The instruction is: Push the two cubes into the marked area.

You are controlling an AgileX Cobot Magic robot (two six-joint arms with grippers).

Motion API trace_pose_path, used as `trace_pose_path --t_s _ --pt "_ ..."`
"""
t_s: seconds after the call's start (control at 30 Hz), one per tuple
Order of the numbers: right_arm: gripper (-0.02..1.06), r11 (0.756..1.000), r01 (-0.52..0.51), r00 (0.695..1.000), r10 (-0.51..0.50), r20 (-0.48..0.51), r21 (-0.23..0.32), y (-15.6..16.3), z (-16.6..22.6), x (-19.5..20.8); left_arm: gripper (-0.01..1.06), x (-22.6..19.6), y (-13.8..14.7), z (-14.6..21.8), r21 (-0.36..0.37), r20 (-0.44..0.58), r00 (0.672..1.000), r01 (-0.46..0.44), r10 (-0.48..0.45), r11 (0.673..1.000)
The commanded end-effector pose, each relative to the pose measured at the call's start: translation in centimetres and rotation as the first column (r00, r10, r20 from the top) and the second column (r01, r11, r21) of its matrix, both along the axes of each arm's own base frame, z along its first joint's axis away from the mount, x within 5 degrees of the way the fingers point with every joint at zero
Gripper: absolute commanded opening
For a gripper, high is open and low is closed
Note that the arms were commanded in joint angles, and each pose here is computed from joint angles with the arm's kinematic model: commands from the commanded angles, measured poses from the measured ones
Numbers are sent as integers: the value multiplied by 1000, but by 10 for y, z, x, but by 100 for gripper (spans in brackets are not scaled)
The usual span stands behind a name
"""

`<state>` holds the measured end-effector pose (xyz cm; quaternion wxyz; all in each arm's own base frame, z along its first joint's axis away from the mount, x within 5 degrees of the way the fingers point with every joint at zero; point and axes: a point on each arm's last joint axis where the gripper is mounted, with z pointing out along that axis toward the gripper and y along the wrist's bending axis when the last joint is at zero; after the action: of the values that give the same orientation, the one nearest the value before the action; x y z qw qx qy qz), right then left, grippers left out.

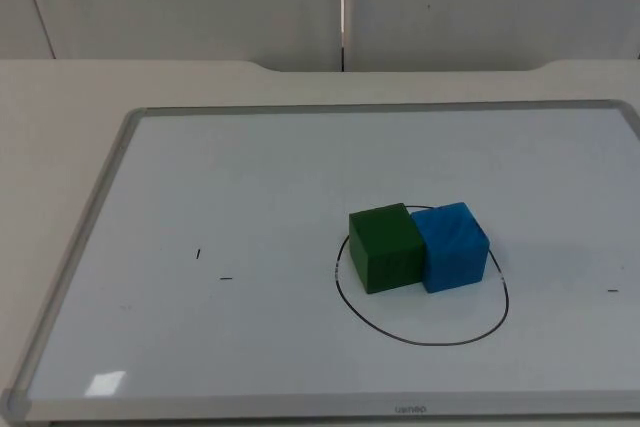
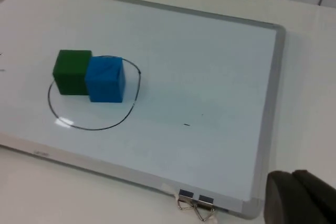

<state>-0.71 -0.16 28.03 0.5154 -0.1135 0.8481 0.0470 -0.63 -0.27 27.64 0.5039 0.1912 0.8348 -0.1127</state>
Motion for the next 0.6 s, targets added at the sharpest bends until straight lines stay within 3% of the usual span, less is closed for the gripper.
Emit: trace_pose_path --t_s 0.0,0.57 --pt "0 1000 29 1000 -29 6 5 -2 0 0 0 0 0 -2 0 -6 1000 -7 7 1000" --pt "0 1000 28 1000 -28 6 4 -2 0 0 0 0 0 -2 0 -6 1000 -7 7 1000"
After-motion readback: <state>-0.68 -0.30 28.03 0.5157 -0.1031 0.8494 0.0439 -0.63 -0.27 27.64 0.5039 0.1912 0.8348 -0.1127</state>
